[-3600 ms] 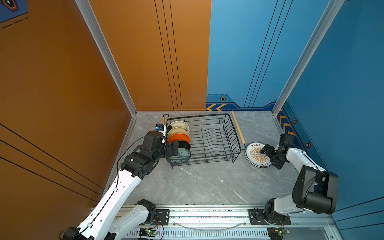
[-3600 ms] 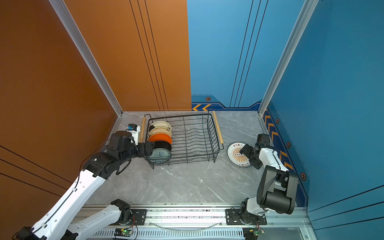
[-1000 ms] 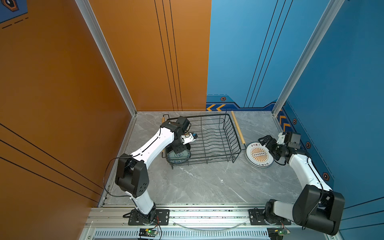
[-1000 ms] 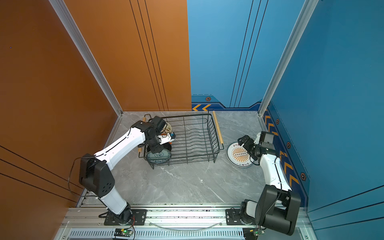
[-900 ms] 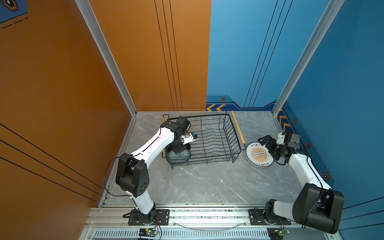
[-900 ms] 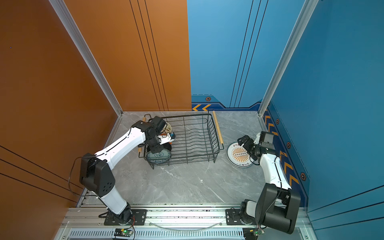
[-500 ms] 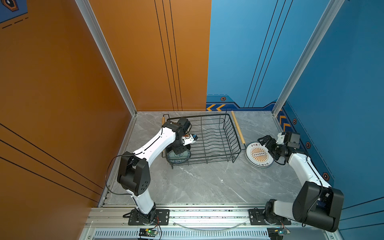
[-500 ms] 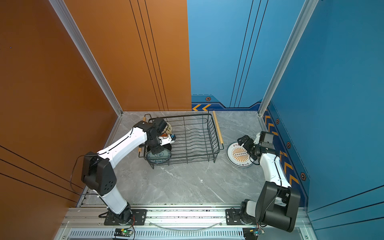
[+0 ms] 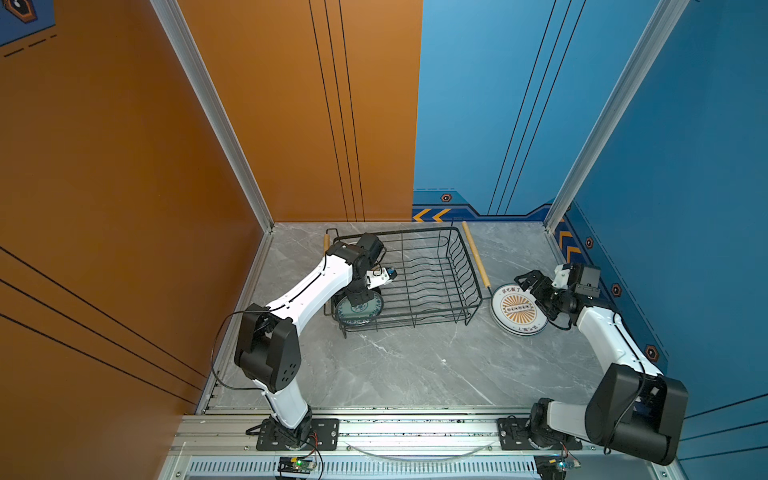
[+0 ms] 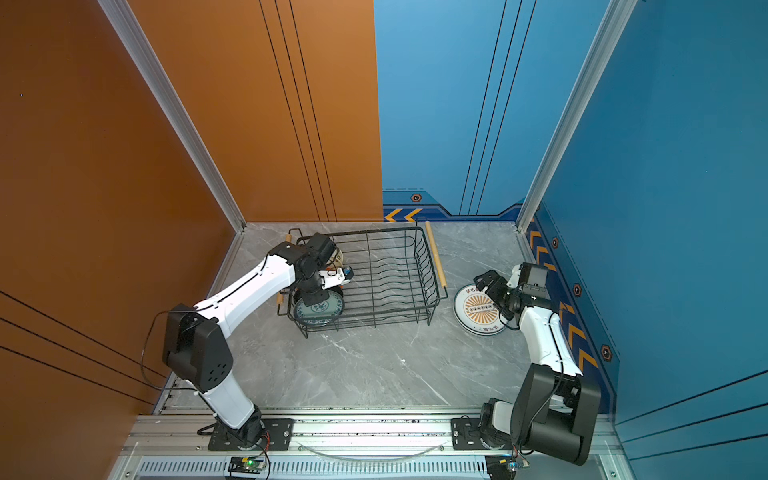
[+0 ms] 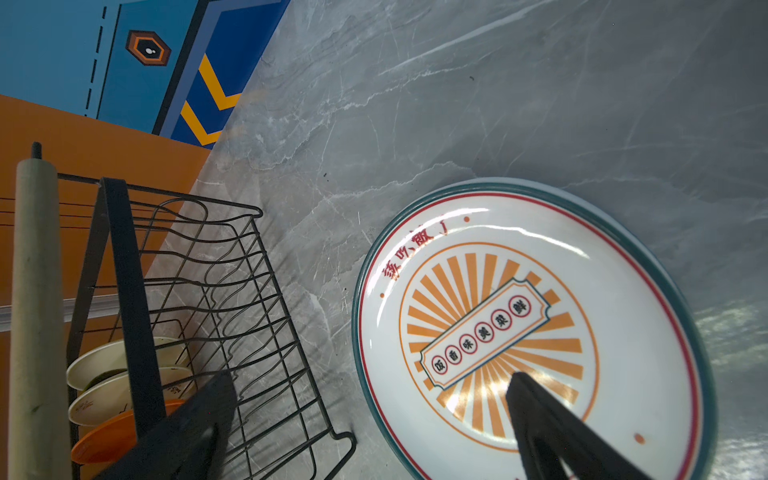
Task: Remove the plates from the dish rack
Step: 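Reach the left gripper into the rack to the blue-and-white patterned plate, then grasp and lift the blue-and-white plate with the left gripper while the right reaches toward it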
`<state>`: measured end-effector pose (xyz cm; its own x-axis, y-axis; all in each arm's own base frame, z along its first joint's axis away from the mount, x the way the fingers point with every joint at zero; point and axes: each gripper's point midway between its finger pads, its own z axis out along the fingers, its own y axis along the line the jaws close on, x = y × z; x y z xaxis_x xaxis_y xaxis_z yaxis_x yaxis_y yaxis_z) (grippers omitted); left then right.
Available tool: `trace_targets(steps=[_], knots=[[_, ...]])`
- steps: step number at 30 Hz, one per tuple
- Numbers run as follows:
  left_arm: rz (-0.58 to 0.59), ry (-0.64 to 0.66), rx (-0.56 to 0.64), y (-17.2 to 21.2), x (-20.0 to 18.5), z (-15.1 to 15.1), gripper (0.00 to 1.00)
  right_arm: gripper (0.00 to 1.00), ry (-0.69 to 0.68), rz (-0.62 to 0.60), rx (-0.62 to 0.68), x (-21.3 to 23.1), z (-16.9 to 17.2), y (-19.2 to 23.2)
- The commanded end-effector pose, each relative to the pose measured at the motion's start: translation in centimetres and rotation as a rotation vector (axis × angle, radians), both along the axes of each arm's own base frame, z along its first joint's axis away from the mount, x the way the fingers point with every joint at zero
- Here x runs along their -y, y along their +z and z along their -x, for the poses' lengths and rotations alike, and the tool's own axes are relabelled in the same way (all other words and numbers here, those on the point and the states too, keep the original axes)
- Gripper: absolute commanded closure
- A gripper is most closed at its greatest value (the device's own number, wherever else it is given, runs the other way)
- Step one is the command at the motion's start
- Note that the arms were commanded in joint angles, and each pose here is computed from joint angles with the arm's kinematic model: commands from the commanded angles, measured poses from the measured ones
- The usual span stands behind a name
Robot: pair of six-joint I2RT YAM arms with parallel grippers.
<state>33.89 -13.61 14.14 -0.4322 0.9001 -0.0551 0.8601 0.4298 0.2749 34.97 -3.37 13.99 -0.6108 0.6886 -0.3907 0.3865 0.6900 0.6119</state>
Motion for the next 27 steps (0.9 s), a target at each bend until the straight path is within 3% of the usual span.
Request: trace_targets(steps=[1,11,23,27], knots=[[-0.038,0.048,-0.031,-0.7,-0.6,1.0,0.97,0.0,-0.005,-0.01,0.019,0.0,0.2,0.6],[-0.049,0.018,0.055,1.7,0.3,1.4,1.0,0.0,-0.002,-0.009,0.035,-0.3,0.3,1.5],[0.19,0.041,0.264,11.0,4.6,1.4,1.0,0.0,0.033,0.062,0.097,-1.0,-0.2,5.8],[0.369,0.155,0.284,14.3,6.0,0.7,1.0,0.0,0.069,0.029,0.171,-2.2,-0.6,8.3]])
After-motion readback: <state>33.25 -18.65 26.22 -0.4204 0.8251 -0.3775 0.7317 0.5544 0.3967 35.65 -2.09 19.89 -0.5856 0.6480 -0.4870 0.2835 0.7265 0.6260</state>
